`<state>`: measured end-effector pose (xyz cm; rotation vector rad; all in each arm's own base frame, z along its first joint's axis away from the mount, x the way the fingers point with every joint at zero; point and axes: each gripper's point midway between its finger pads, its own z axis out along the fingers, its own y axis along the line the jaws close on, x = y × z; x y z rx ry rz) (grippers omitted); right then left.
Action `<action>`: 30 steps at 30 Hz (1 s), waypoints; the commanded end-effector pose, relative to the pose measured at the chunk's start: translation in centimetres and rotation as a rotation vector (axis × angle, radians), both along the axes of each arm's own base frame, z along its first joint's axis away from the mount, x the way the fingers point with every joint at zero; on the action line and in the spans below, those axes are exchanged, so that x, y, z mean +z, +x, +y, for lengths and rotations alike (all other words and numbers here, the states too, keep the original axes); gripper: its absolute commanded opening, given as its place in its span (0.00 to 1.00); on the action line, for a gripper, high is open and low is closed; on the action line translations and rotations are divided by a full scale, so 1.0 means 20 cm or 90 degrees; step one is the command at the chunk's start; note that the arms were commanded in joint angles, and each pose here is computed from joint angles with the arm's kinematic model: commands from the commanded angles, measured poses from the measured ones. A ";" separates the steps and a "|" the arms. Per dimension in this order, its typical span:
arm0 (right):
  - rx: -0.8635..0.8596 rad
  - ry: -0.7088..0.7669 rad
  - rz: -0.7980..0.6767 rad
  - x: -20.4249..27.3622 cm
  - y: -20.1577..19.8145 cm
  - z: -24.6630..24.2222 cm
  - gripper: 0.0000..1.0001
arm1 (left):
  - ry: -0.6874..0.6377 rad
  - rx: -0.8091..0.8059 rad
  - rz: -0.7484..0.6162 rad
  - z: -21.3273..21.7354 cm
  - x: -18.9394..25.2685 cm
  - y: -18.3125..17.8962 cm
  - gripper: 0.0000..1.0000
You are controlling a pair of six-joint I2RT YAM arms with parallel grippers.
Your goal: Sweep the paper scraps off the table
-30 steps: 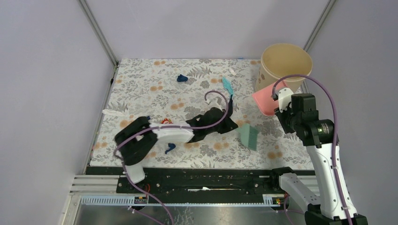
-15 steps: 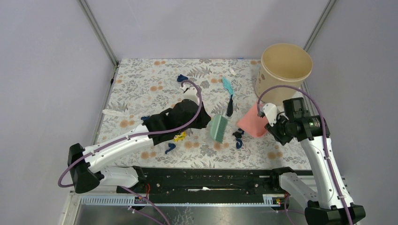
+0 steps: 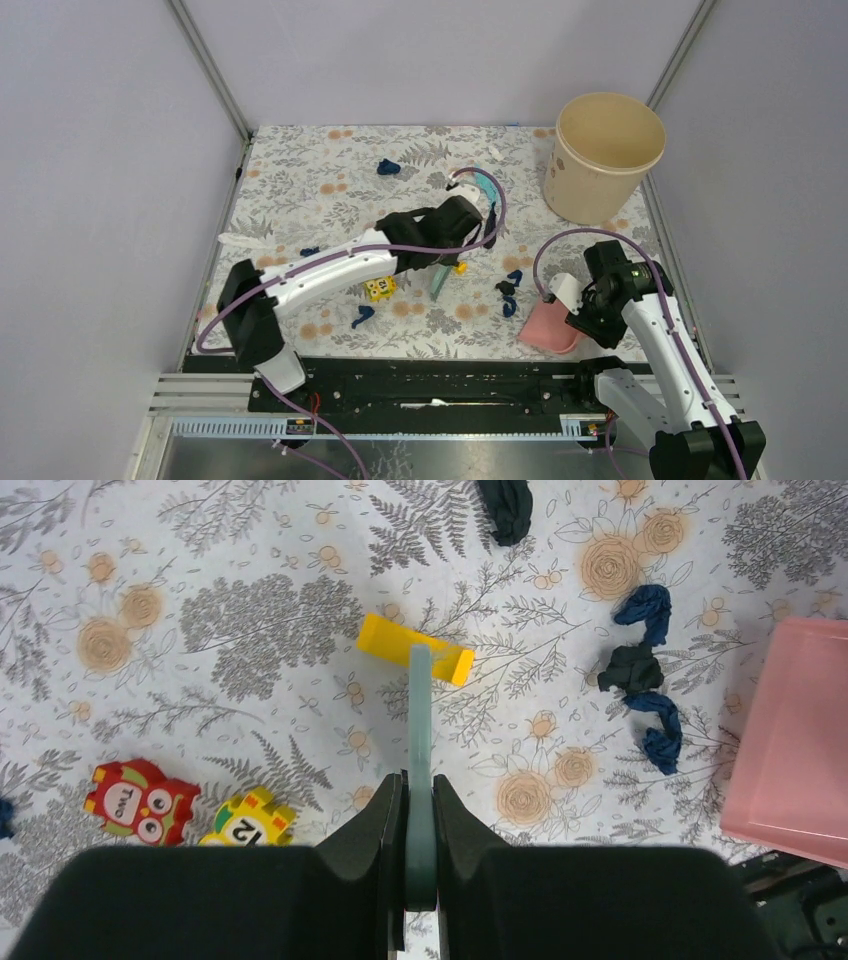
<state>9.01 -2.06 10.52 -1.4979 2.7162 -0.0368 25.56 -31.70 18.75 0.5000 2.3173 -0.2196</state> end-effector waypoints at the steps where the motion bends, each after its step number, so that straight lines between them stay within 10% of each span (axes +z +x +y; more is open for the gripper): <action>1: -0.003 -0.075 0.009 -0.03 0.00 -0.10 0.00 | -0.041 -0.033 -0.025 -0.17 0.09 0.08 0.00; 30: -0.069 -0.030 0.043 -0.15 0.07 -0.01 0.00 | -0.108 -0.144 0.028 -0.65 0.07 -0.01 0.00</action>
